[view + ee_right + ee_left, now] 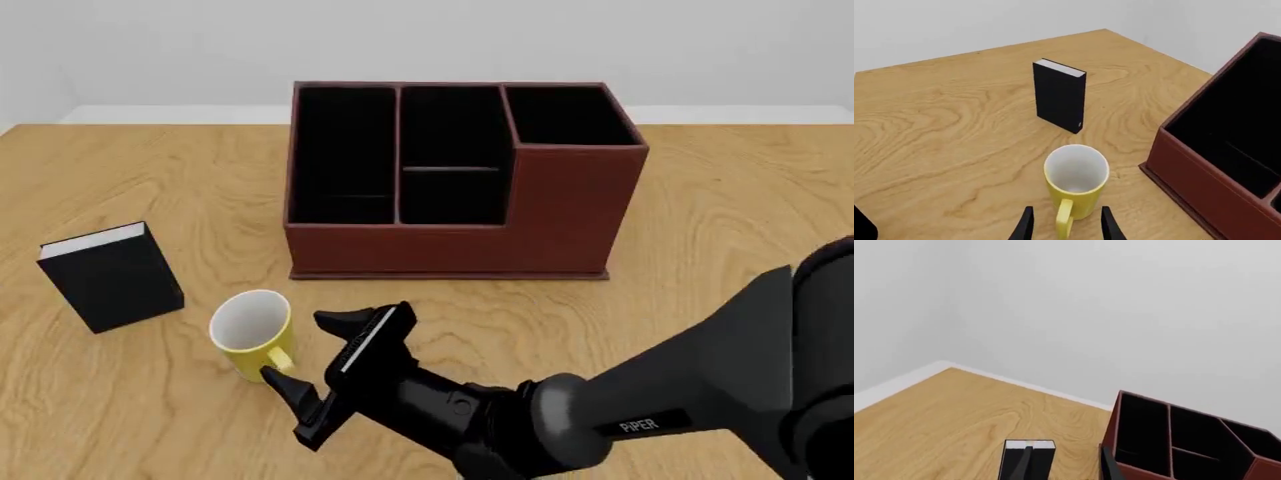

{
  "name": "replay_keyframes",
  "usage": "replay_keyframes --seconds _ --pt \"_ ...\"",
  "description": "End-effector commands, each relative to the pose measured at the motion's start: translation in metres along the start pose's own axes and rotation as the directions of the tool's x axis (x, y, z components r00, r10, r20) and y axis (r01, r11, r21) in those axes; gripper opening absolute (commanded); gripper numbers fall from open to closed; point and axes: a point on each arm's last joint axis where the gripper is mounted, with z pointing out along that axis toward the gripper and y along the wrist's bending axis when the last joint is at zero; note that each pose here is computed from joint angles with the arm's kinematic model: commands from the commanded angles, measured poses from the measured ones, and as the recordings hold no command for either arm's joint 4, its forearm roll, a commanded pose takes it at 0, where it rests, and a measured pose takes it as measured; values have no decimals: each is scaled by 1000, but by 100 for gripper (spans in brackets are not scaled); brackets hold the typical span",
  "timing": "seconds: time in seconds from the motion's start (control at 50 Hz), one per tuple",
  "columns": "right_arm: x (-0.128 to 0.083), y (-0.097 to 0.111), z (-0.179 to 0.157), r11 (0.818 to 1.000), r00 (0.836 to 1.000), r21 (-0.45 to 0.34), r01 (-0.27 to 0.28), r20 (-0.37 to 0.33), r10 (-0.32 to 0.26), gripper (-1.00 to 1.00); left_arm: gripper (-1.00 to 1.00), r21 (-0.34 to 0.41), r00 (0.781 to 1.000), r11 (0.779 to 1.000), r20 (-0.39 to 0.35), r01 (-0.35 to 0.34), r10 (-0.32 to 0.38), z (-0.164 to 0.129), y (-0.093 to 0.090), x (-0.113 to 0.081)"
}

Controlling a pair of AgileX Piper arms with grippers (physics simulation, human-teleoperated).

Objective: Pick up the yellow and white mug and place it to the right of the caddy.

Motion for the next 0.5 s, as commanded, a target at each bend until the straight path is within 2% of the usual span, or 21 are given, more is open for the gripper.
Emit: replay_keyframes --seconds 0.02,0.04,0.1,0.26,0.5 --pt "18 -2 15 1000 999 5 -9 -38 9 100 100 -10 1000 1000 -6 13 -13 1 2 5" --pt "23 -2 19 1000 998 8 -30 -55 30 100 100 -11 1000 1000 -6 16 -16 2 2 6" --pt "25 -2 23 1000 999 5 -12 -53 12 100 100 -16 1000 1000 -9 20 -20 2 3 9" --pt "33 -6 32 1000 998 16 -8 -63 9 100 100 -26 1000 999 -13 28 -28 3 4 13" --pt "44 -2 47 1000 996 6 -10 -83 10 100 100 -46 999 998 -18 38 -39 5 6 20"
